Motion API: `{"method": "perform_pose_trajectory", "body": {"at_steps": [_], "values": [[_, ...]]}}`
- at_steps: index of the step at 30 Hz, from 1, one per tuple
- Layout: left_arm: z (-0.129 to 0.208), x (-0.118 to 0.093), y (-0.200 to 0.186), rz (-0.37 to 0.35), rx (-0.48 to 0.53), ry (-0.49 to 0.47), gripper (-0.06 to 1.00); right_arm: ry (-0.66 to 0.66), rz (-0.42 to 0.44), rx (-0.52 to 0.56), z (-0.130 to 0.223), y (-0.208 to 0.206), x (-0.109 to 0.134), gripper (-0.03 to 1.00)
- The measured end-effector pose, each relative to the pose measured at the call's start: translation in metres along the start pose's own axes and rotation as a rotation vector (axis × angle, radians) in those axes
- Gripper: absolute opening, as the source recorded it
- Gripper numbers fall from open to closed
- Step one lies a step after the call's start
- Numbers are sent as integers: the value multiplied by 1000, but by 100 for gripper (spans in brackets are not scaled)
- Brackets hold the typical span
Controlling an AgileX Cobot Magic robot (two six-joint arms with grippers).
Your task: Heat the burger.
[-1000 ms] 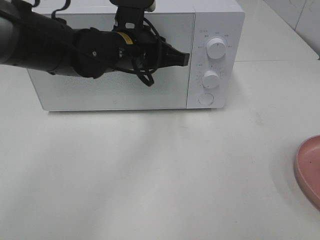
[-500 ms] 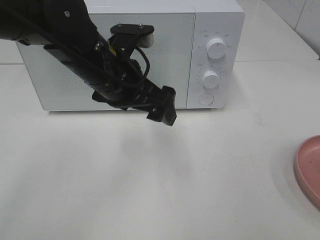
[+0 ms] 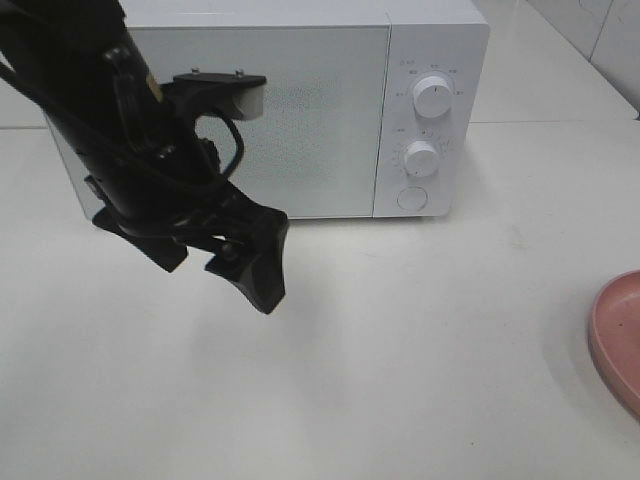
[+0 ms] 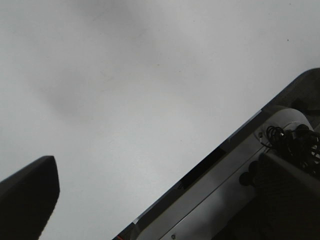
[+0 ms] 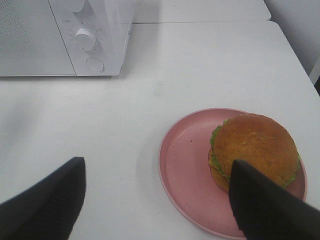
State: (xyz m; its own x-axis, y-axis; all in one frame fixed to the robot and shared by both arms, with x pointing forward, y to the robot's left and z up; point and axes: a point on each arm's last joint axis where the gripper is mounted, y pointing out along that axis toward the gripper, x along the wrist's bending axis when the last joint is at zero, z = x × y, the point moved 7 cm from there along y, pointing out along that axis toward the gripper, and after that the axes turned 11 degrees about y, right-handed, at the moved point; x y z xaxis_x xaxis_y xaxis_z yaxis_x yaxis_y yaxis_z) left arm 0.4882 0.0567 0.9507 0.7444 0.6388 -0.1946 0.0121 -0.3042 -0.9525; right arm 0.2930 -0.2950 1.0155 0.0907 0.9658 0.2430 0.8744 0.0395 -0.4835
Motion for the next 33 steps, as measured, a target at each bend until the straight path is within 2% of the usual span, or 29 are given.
{"method": "perform_pose_trajectory", "body": {"at_steps": [2, 6, 7, 8, 12, 14, 15, 17, 18, 19, 21, 22, 24, 26, 33], "values": [[2, 4, -6, -2, -5, -15, 99, 0, 0, 0, 0, 0, 0, 76], [24, 29, -27, -23, -12, -105, 99, 0, 0, 0, 0, 0, 0, 76], [24, 29, -27, -23, -12, -105, 99, 0, 0, 0, 0, 0, 0, 76], [35, 38, -35, -33, -22, -146, 99, 1, 0, 0, 0, 0, 0, 76], [55, 51, -52, -56, -54, -211, 99, 1, 0, 0, 0, 0, 0, 76], [78, 64, -70, -85, -91, -284, 99, 1, 0, 0, 0, 0, 0, 76], [78, 64, -70, -85, -91, -284, 99, 1, 0, 0, 0, 0, 0, 76], [100, 76, -90, -131, -128, -352, 99, 1, 0, 0, 0, 0, 0, 76], [100, 76, -90, -131, -128, -352, 99, 1, 0, 0, 0, 0, 0, 76], [116, 84, -102, -175, -150, -396, 99, 1, 0, 0, 0, 0, 0, 76], [123, 87, -107, -193, -159, -413, 99, 1, 0, 0, 0, 0, 0, 76], [137, 91, -117, -236, -184, -449, 99, 1, 0, 0, 0, 0, 0, 76], [143, 92, -120, -250, -191, -467, 99, 1, 0, 0, 0, 0, 0, 76], [166, 85, -126, -287, -224, -501, 99, 1, 0, 0, 0, 0, 0, 76], [192, 65, -121, -331, -273, -479, 99, 1, 0, 0, 0, 0, 0, 76]]}}
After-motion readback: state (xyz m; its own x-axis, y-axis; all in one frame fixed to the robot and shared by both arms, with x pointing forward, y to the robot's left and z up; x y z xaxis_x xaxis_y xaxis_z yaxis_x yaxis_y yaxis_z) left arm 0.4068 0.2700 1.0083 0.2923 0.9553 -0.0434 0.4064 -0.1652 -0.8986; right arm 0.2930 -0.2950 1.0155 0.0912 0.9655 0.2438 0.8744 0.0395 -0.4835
